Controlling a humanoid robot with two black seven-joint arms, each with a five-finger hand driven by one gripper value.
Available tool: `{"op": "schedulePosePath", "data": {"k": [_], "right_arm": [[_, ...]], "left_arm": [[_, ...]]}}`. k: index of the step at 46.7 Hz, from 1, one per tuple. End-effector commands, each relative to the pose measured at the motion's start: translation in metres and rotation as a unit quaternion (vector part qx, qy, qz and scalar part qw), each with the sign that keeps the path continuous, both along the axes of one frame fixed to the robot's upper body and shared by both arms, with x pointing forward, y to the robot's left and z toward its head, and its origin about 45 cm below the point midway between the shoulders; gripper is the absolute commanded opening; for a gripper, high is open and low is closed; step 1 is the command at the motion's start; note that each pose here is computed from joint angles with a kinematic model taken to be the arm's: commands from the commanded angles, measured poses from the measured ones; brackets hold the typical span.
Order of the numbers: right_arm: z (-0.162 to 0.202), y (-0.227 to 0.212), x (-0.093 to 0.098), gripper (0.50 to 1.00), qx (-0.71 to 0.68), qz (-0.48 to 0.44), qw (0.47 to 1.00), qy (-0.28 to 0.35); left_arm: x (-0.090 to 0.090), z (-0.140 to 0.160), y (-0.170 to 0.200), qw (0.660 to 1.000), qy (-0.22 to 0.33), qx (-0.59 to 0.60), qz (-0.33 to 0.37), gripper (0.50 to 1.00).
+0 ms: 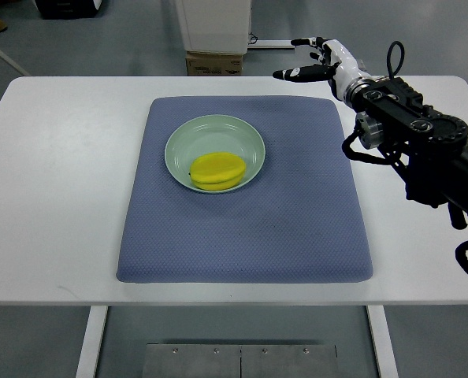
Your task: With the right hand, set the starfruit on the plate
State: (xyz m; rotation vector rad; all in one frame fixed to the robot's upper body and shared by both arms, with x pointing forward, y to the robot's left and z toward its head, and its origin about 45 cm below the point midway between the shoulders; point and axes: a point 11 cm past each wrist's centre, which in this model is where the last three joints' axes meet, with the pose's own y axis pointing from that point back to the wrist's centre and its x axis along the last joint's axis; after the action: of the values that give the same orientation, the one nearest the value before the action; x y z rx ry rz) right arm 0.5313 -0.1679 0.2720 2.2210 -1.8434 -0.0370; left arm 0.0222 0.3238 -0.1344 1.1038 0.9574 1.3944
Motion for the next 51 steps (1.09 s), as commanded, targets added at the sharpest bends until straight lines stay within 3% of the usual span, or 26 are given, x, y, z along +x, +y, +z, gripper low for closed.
{"op": "schedulePosePath", "data": {"k": [1, 25, 51], "right_arm": [[-0.005, -0.008, 0.000, 0.993, 0.033, -0.023, 0.999, 0.013], [-0.053, -0.049, -0.012, 1.000, 0.129, -0.107, 0.984, 0.067], [-0.052, -0.088, -0.013, 1.000, 0.174, -0.087, 0.978, 0.070]], "left_arm": [[0.000, 0.000, 0.000, 1.000, 0.000, 0.000, 0.000, 1.000], [0.000, 0.000, 0.000, 1.000, 0.000, 0.000, 0.000, 1.000], [0.000, 0.000, 0.000, 1.000, 0.000, 0.000, 0.000, 1.000]]}}
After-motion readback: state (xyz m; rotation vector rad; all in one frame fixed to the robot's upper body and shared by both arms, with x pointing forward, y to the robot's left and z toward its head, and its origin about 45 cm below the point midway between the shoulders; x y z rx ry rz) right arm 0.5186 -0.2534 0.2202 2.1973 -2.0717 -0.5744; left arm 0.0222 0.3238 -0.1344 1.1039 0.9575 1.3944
